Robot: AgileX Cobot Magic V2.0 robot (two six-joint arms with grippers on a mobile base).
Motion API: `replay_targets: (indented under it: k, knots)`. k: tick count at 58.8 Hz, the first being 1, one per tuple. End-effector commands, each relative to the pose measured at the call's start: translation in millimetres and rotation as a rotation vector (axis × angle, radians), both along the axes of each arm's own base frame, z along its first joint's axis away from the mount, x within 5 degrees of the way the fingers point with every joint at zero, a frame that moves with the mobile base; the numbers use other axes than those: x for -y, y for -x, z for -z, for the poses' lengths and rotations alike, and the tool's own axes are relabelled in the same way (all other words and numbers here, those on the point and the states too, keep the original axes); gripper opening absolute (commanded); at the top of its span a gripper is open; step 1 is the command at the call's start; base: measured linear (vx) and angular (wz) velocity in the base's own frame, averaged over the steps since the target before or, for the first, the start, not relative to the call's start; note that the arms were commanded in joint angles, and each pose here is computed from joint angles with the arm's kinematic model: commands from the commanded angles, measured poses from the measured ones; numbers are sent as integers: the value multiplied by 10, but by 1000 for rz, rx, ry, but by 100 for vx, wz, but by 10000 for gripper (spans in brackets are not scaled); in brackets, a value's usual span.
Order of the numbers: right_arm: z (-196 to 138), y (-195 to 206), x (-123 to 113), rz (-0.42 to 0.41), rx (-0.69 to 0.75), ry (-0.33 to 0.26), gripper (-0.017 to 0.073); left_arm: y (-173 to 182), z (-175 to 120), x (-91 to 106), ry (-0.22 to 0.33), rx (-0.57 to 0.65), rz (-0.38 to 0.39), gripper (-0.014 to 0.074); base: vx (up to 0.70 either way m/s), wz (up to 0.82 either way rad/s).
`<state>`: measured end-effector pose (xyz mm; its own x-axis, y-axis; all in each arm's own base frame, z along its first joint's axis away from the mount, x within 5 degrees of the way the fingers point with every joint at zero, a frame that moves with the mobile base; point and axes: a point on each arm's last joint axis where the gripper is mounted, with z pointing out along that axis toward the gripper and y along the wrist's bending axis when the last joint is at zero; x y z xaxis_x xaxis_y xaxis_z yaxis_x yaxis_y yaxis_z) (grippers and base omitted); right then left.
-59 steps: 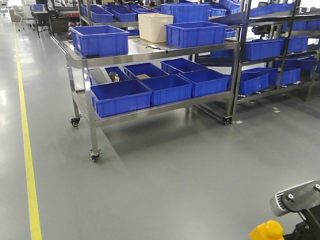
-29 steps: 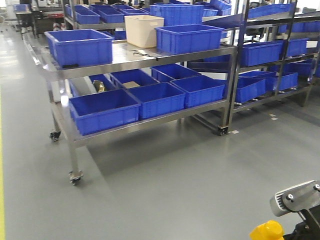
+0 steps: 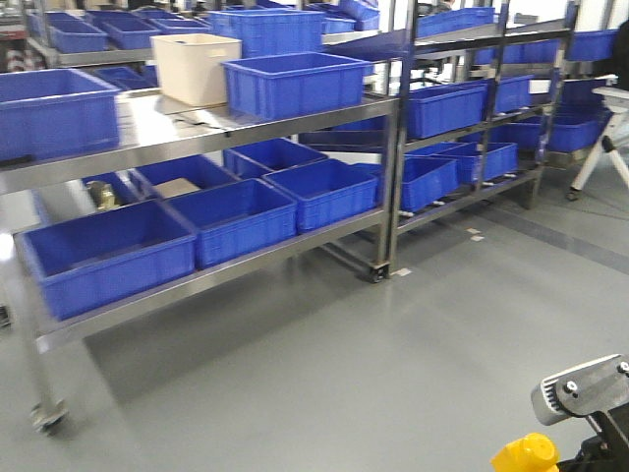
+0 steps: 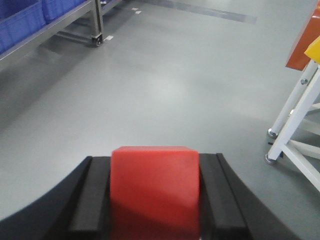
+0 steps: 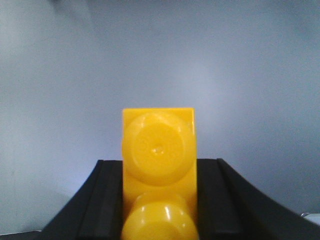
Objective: Pick red and yellow blocks into blue bin
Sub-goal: 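Drive the base to the large blue bin holding both blocks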
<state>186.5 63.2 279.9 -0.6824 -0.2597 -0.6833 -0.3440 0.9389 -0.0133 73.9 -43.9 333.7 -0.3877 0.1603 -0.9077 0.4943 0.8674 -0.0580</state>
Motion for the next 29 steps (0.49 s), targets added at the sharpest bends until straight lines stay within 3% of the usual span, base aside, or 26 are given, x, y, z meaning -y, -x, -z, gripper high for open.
replay_targets:
  k: [1,29]
  knots:
    - [-163,-39,-8,-5,105,-22,231,-24,-147,4,57,80,-17,235,46,-27]
    - [-163,-39,-8,-5,105,-22,231,-26,-151,3,58,84,-18,235,46,-23]
